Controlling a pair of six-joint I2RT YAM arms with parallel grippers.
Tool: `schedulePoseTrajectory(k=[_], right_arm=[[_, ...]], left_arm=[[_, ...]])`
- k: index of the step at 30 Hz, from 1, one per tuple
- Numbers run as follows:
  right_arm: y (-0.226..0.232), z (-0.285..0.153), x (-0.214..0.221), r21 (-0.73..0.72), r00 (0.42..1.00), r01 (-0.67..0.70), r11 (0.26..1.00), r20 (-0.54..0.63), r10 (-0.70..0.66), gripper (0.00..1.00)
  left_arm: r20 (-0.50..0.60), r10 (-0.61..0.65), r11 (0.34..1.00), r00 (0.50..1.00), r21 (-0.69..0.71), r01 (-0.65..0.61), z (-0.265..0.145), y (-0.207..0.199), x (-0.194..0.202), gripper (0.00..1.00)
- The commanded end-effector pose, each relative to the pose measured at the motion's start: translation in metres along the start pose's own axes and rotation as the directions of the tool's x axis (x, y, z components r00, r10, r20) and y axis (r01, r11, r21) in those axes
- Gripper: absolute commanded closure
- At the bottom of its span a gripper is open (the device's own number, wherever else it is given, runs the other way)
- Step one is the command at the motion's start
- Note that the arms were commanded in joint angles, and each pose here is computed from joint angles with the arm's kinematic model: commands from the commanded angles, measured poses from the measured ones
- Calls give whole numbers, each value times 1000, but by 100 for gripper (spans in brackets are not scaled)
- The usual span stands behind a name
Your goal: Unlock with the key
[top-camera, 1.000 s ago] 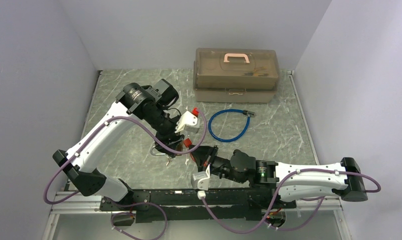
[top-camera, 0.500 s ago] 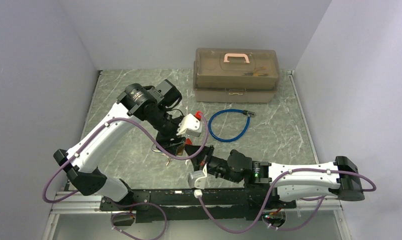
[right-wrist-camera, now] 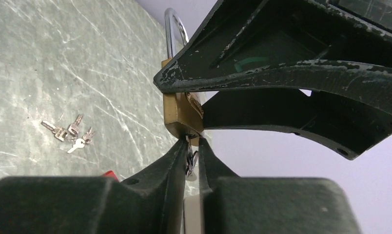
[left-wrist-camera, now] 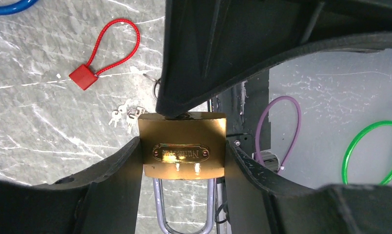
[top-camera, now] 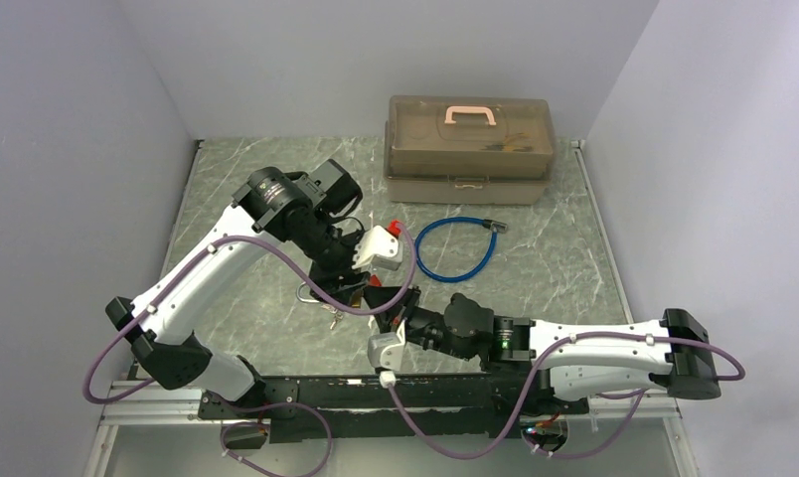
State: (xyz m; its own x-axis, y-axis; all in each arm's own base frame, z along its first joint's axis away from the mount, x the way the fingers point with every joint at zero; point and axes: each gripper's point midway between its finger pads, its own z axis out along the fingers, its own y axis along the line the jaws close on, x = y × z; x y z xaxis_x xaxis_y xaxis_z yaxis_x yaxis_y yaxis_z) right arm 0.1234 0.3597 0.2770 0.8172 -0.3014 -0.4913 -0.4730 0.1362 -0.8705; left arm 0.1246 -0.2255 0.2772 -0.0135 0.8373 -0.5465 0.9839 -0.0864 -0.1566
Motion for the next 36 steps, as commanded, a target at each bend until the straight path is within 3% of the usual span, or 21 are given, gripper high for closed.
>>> schedulePoseTrajectory(k=[1,6,9,15,19,23,25,29,32,36], right_arm=[[-5,2,-31,-81,983,-140,987,104,148,76],[-14,-15,-36,-139,960,-264,954,60,274,33],[-25,-26,-43,-146,940,-324,935,59,335,27],[-50,-55,-56,-141,884,-445,884,88,459,25],[-71,-73,-43,-49,824,-556,830,101,557,25],[-88,-80,-24,2,698,-710,704,131,704,21],[-104,-78,-14,16,608,-791,612,136,782,20],[-123,-54,0,-28,416,-908,419,63,907,21],[-130,-36,-3,-120,307,-945,305,4,952,25],[-142,-28,-17,-235,252,-939,253,32,967,26]], left_arm=[[233,183,983,955,-59,-174,-11,2,-58,100],[212,195,976,958,-134,-169,-11,13,-50,100],[204,196,971,959,-179,-160,-12,20,-49,100],[188,243,934,951,-311,-177,-22,37,-47,100],[154,297,889,942,-405,-214,-33,45,-42,100],[137,387,819,912,-505,-272,-48,50,-44,100],[134,426,792,895,-534,-297,-55,50,-48,100],[91,501,714,861,-605,-352,-67,56,-54,100],[40,548,645,835,-656,-392,-74,60,-56,100],[-20,579,576,815,-698,-426,-76,67,-59,100]])
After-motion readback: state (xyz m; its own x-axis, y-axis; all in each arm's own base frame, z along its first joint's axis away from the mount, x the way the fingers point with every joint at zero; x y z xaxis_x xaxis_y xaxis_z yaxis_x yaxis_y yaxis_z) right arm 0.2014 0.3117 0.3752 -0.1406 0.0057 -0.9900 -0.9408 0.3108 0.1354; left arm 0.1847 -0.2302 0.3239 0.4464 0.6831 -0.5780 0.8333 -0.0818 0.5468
